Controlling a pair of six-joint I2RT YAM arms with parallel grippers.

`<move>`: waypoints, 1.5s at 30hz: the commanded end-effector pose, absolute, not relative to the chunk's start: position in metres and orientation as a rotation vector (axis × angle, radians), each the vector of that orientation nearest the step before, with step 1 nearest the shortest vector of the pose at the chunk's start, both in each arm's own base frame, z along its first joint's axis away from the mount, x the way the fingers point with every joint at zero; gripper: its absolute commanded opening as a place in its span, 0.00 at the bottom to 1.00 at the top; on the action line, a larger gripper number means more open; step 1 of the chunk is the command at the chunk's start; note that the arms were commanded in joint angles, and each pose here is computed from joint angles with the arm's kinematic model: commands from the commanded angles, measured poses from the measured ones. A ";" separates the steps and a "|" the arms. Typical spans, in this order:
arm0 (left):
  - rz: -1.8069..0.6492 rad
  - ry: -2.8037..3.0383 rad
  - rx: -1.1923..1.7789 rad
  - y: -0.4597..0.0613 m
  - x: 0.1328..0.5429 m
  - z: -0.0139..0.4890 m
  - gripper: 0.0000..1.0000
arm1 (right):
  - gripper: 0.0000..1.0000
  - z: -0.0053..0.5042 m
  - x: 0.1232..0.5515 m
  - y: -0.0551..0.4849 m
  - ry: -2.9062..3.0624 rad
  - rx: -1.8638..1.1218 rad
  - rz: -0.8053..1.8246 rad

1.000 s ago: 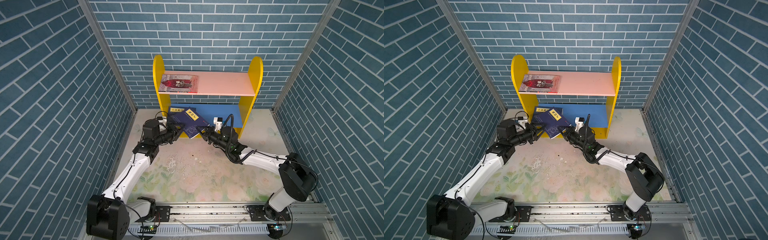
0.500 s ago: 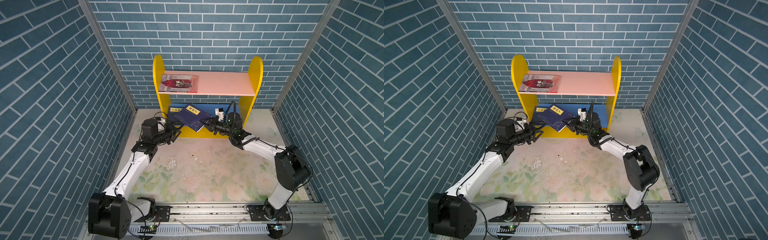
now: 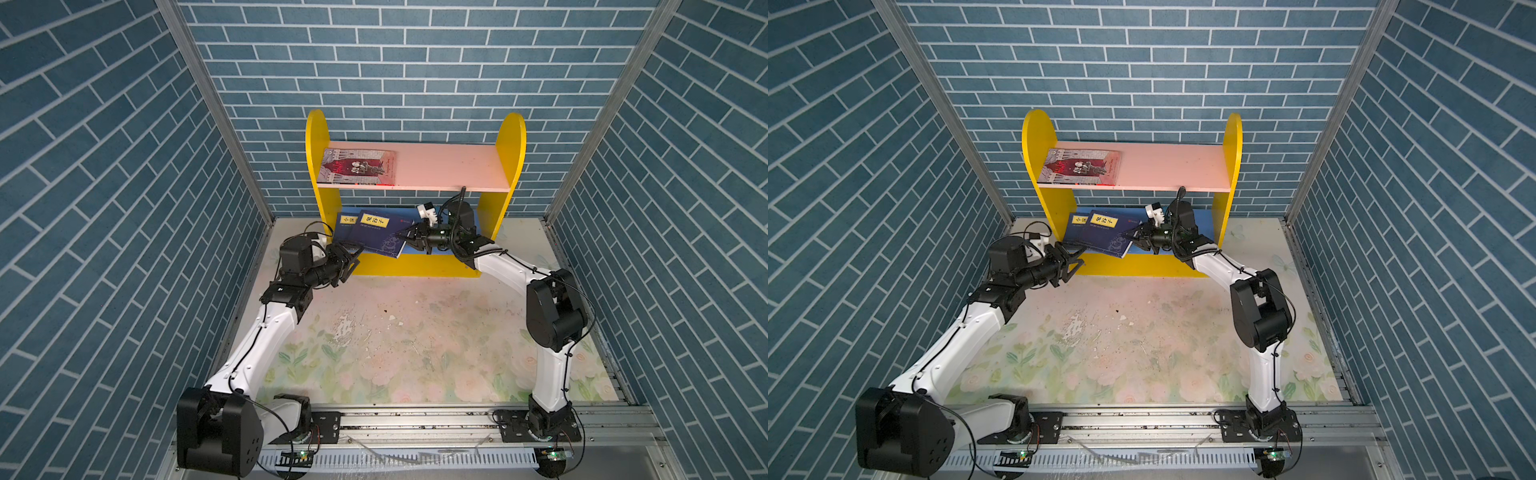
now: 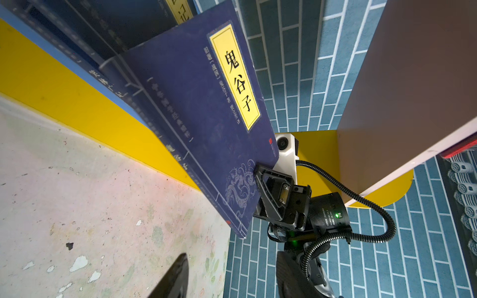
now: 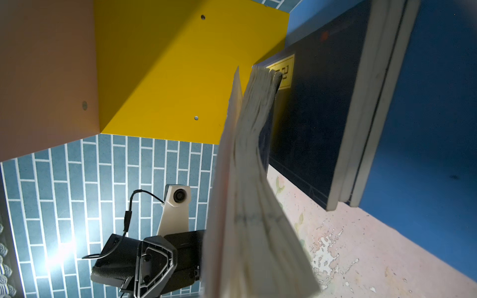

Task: Stacking books/files
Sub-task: Place the book on the bookshelf.

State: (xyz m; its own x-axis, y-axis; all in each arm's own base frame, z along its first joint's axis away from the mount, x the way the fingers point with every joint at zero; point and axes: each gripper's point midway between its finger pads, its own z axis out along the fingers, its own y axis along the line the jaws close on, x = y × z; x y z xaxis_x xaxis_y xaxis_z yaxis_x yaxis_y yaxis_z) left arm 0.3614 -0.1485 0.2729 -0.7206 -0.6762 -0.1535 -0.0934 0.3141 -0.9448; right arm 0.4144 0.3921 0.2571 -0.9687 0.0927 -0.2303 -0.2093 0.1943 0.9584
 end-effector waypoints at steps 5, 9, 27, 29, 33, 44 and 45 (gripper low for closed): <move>-1.413 2.030 -0.645 -0.147 0.370 0.283 0.57 | 0.14 0.250 0.439 0.378 2.208 -0.166 1.863; -1.411 2.034 -0.658 -0.146 0.372 0.279 0.57 | 0.14 0.248 0.454 0.373 2.148 -0.114 1.885; -1.402 2.040 -0.668 -0.145 0.373 0.277 0.58 | 0.14 0.239 0.477 0.381 2.155 -0.182 1.949; -1.402 2.036 -0.665 -0.145 0.373 0.278 0.58 | 0.14 0.235 0.481 0.380 2.167 -0.175 1.941; -1.401 2.036 -0.669 -0.145 0.374 0.277 0.58 | 0.15 0.231 0.486 0.381 2.169 -0.168 1.938; -1.398 2.038 -0.673 -0.145 0.374 0.276 0.59 | 0.16 0.222 0.489 0.388 2.218 -0.222 1.961; -1.399 2.037 -0.673 -0.145 0.374 0.276 0.59 | 0.17 0.222 0.489 0.388 2.220 -0.227 1.961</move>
